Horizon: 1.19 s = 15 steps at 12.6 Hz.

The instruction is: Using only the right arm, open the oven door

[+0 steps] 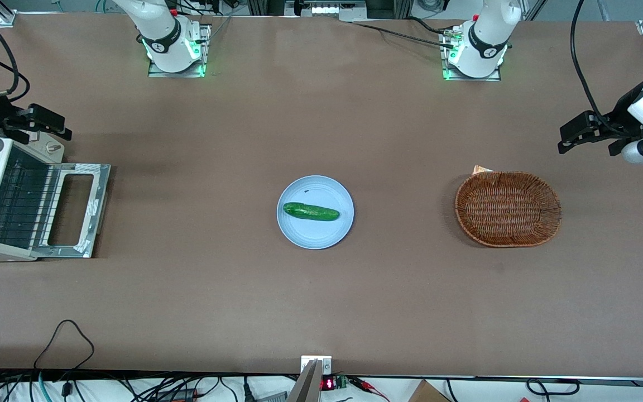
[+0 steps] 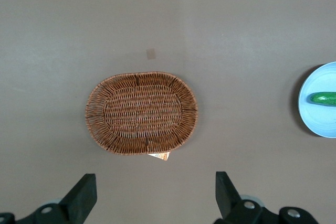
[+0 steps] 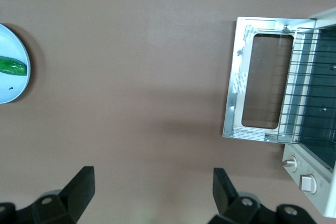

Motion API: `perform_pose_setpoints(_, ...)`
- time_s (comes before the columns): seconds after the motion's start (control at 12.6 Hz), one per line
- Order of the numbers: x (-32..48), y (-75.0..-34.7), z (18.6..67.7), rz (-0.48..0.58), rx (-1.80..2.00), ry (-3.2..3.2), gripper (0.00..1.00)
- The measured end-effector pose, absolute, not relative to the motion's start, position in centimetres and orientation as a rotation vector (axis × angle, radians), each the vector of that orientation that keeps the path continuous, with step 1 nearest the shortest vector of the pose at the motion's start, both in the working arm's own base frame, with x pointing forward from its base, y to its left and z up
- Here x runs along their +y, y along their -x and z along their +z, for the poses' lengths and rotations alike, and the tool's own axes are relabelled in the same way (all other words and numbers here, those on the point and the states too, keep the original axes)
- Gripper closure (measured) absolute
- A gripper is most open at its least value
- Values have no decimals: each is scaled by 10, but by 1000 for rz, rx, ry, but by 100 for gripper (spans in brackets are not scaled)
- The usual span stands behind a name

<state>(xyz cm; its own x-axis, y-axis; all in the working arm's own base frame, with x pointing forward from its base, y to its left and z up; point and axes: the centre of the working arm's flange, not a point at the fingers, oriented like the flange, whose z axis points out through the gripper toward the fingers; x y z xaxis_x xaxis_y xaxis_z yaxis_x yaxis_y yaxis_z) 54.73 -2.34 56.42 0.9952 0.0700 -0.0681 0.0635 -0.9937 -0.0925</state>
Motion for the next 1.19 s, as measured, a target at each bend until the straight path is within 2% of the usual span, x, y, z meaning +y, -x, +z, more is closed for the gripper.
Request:
perform_pose_setpoints(0.64, -16, -552, 570, 37, -133, 3083, 0)
perform_pose_setpoints(1.19, -15, -552, 569, 42, -60, 3089, 0)
